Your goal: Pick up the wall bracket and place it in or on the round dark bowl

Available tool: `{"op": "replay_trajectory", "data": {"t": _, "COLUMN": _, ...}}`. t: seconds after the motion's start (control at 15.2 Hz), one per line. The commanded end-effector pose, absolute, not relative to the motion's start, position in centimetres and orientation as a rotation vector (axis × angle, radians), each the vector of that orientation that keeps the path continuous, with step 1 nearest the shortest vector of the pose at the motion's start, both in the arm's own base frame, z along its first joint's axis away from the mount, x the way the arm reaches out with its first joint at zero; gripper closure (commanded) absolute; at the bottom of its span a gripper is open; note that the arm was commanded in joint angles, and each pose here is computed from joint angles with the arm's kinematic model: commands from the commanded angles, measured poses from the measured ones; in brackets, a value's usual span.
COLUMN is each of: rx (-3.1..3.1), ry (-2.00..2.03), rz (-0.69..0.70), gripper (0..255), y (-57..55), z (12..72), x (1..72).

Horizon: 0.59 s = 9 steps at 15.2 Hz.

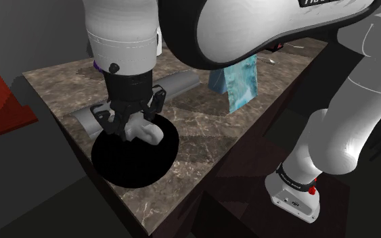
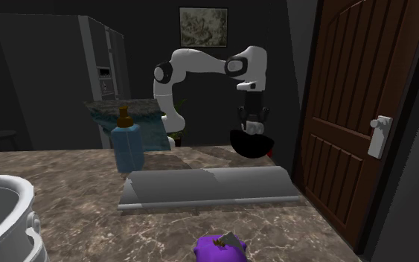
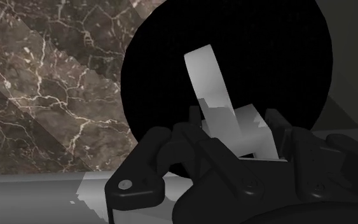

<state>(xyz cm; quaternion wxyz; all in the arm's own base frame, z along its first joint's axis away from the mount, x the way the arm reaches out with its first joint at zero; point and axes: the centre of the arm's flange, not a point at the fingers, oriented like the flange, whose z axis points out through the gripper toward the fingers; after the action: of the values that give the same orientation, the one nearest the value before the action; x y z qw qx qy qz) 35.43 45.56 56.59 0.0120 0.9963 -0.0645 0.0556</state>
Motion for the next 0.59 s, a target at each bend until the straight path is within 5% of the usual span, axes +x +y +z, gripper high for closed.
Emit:
{"op": "replay_trajectory", "data": {"t": 0.0, "rx": 3.107, "ry": -0.201, "rz": 0.174, "gripper": 255, "y": 45.57, "z": 56.48, "x": 35.45}}
{"op": "replay_trajectory", "data": {"t": 0.33, "rx": 3.107, "ry": -0.201, "rz": 0.174, "gripper": 255, "y": 45.57, "z": 56.48, "x": 35.45}}
{"op": "replay_trajectory", "data": {"t": 0.4, "rx": 3.107, "ry": -0.201, "rz": 0.174, "gripper": 0, "y": 45.57, "z": 56.48, "x": 35.45}}
{"op": "replay_trajectory", "data": {"t": 0.53, "rx": 3.107, "ry": -0.201, "rz": 0.174, "gripper": 0, "y": 45.57, "z": 56.48, "x": 35.45}}
